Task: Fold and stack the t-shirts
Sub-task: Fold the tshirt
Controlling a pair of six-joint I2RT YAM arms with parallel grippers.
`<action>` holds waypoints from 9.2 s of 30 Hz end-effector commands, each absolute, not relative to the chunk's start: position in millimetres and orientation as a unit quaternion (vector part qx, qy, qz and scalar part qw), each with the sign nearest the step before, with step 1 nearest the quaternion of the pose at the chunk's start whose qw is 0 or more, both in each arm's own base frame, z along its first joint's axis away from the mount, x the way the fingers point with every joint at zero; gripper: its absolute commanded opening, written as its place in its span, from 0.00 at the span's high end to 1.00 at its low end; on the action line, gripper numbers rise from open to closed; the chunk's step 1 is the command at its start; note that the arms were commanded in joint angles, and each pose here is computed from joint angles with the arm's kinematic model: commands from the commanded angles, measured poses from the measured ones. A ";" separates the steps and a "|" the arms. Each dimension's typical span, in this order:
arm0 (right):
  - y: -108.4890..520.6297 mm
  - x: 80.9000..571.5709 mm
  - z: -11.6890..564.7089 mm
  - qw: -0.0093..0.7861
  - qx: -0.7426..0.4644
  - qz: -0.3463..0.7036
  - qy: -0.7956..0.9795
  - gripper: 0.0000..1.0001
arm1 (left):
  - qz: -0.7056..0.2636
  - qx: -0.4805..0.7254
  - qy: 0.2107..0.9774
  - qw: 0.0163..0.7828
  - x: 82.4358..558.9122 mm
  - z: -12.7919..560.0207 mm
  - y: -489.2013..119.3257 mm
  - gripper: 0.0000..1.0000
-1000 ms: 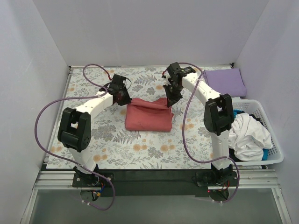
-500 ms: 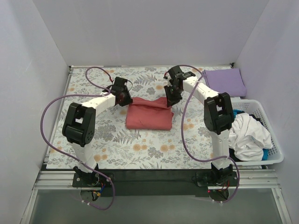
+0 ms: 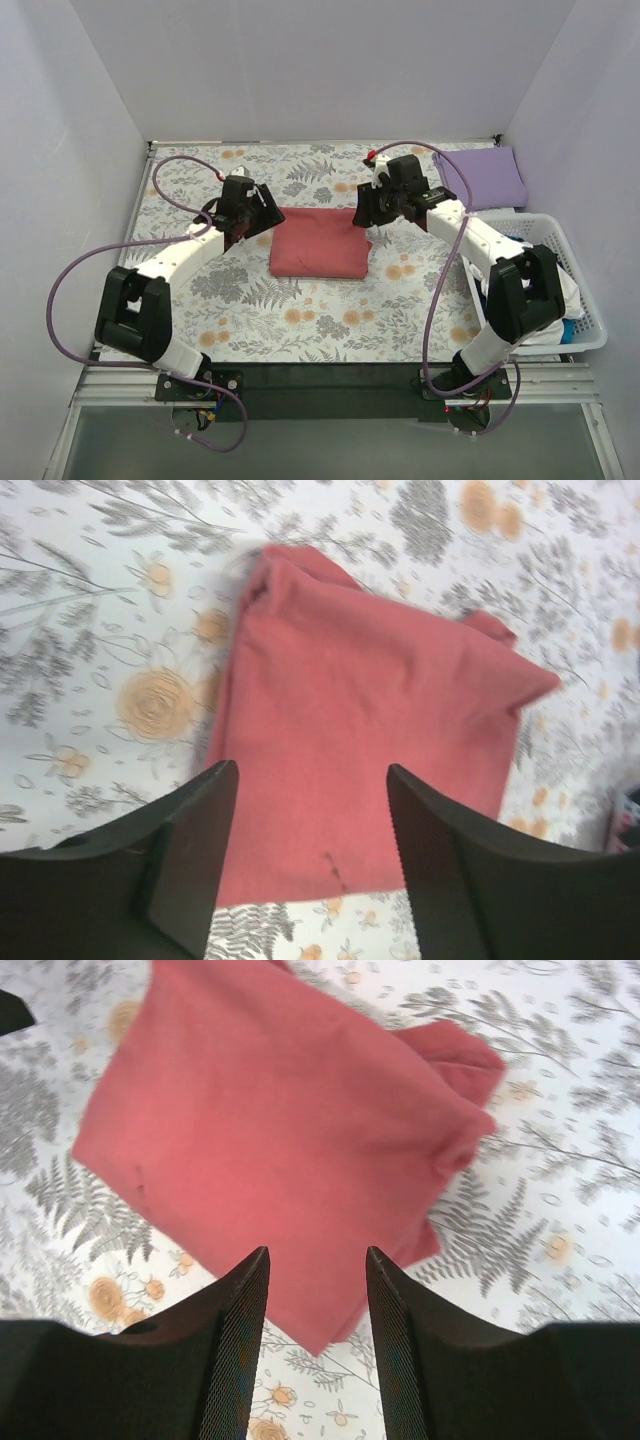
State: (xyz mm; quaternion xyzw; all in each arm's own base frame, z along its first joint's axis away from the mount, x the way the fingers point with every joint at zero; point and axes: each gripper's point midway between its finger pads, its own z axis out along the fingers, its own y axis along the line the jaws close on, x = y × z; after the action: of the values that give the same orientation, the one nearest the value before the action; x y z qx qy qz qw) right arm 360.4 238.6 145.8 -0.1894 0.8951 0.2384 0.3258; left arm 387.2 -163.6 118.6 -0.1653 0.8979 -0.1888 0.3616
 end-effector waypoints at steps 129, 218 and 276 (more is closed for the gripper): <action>145.1 345.1 123.9 0.317 -0.010 0.209 0.925 0.27 | 0.012 0.398 0.805 0.439 335.8 58.0 -374.8 0.39; 167.4 366.8 49.1 0.258 0.105 0.345 0.896 0.24 | -0.202 0.190 0.831 0.482 370.0 117.3 -357.5 0.96; 194.4 349.9 36.2 0.192 0.123 0.429 0.874 0.23 | -0.117 0.412 0.779 0.457 301.9 29.2 -383.9 0.76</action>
State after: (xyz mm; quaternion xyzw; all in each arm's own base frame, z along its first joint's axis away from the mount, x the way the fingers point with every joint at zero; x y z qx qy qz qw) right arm 355.0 191.6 45.6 0.1184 0.8734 0.4257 0.2046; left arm 303.3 -377.7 29.6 0.4117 0.7836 -0.1133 0.4513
